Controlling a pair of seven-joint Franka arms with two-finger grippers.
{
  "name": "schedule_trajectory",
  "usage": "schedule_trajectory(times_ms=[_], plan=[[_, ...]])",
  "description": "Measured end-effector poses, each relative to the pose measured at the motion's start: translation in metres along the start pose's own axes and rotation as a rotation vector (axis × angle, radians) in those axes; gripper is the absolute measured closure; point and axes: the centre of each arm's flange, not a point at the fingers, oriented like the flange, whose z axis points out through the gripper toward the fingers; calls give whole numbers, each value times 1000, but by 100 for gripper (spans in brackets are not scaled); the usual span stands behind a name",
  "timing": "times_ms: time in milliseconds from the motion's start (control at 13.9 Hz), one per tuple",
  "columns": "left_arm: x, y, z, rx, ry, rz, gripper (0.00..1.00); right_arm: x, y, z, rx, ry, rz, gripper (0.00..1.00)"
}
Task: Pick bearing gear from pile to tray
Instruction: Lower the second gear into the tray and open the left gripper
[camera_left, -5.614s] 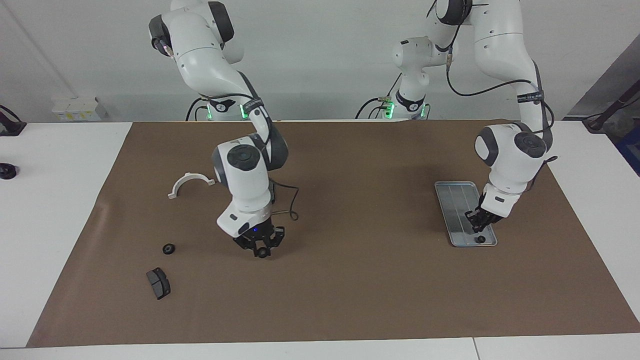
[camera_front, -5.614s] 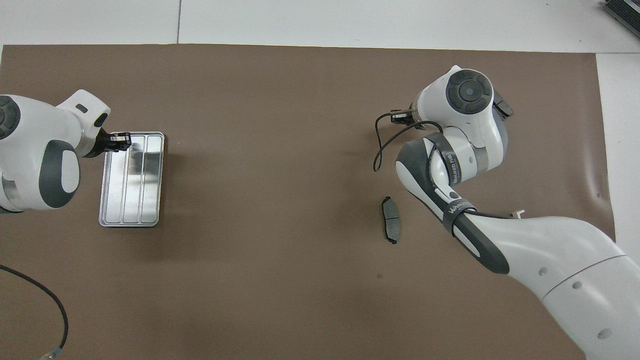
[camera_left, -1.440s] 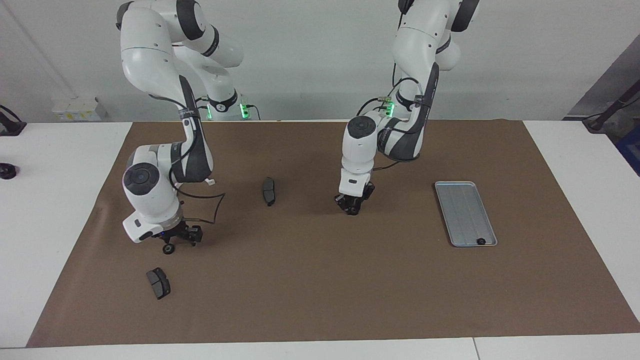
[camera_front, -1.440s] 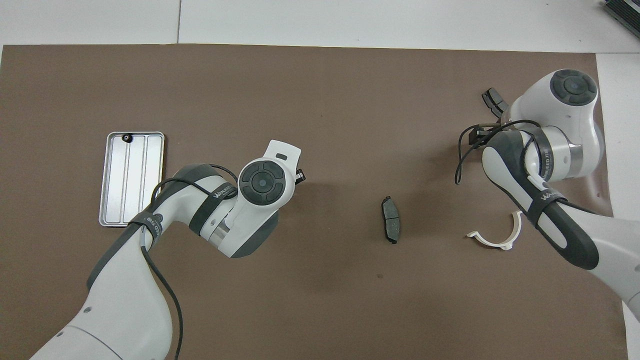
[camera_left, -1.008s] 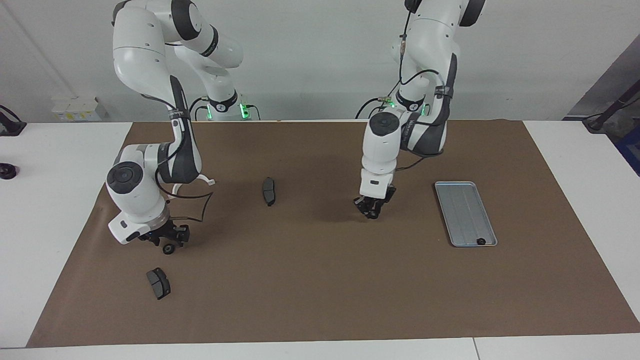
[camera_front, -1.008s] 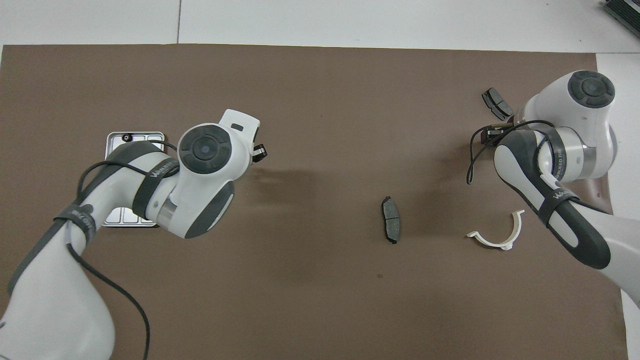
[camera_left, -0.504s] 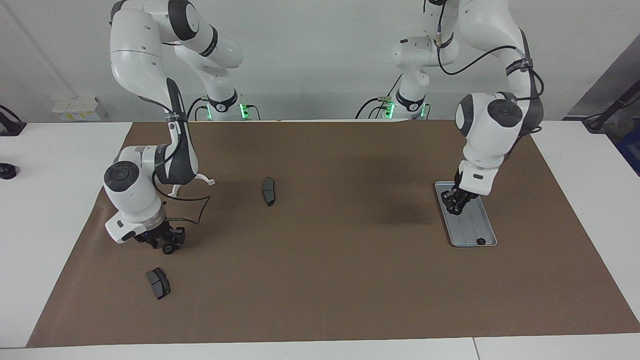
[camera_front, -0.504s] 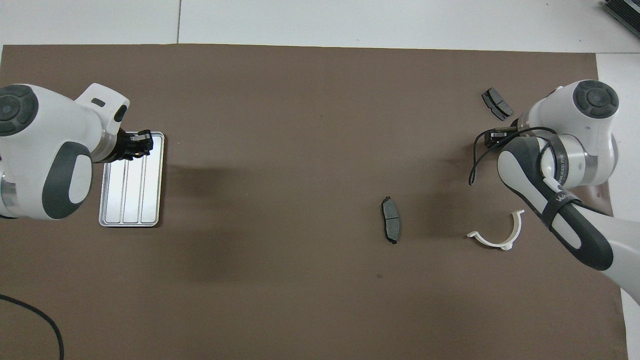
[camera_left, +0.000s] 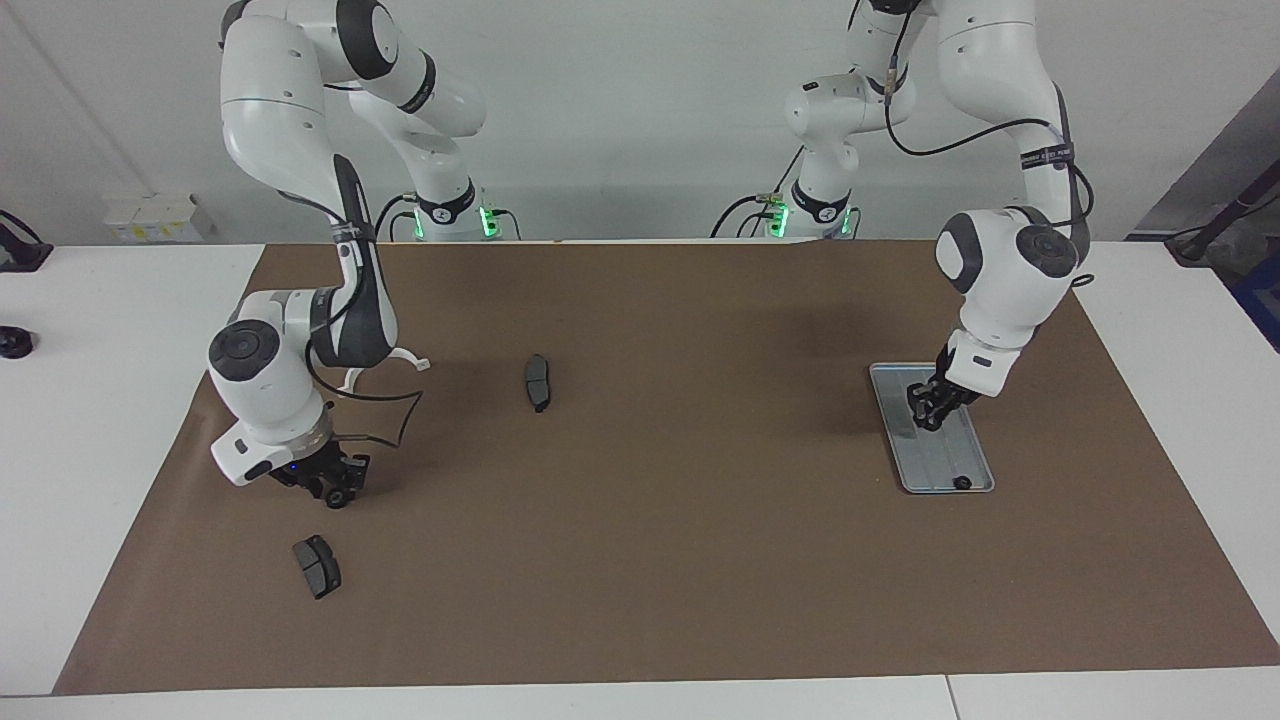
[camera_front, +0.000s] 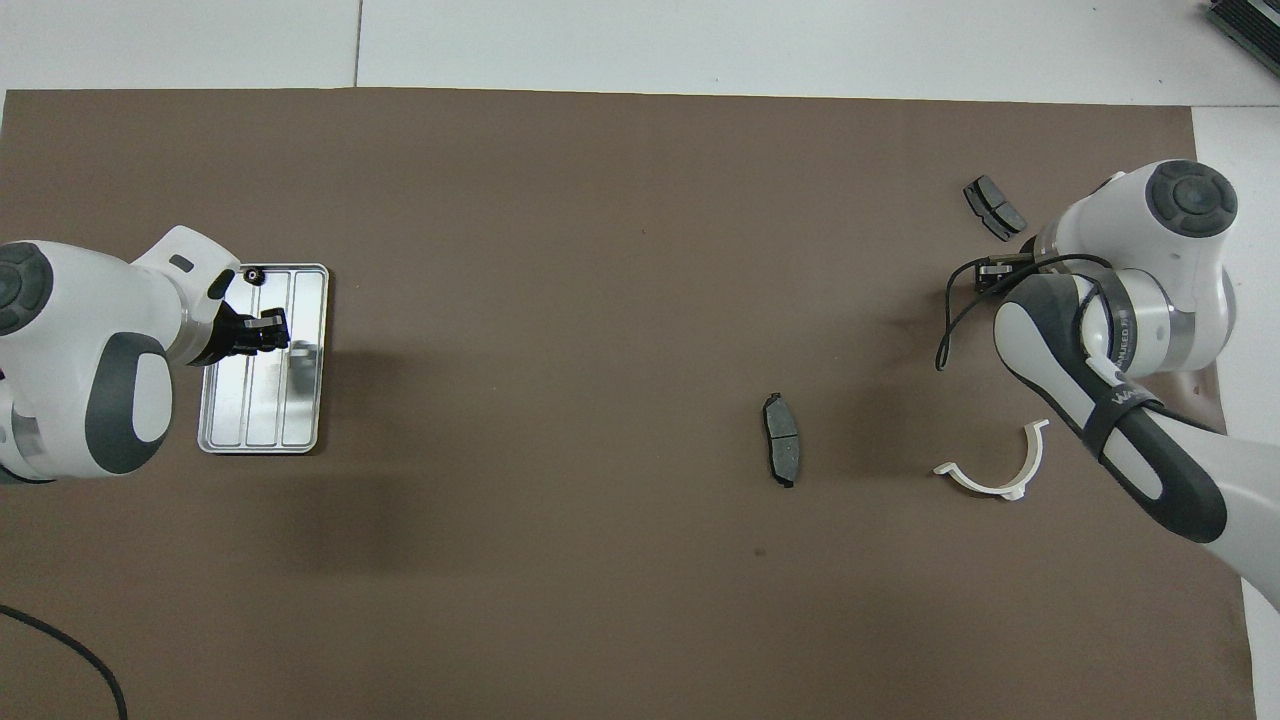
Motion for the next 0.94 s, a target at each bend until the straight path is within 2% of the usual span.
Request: schedule_trajectory(times_ms=[72, 144, 288, 504, 576, 720, 936], plan=[[-5, -1, 7, -1, 3, 4, 65, 0, 0, 0, 0, 0, 0, 56], [-8, -2, 12, -1, 5, 5, 65, 0, 0, 0, 0, 1, -1, 62], [-11, -3, 15, 0, 1, 8, 65, 0, 0, -1, 0, 1, 0, 65], [-12, -4, 17, 0, -3, 11, 65, 0, 0, -1, 0, 2, 0, 65], [-13, -4, 18, 1, -6, 14, 58, 2, -2, -3, 1, 8, -3, 65], [-14, -4, 18, 2, -12, 27, 33, 8, -17, -16, 15, 37, -22, 65], [-8, -3, 5, 5, -26, 37, 1, 20, -65, -49, 66, 97, -80, 65]])
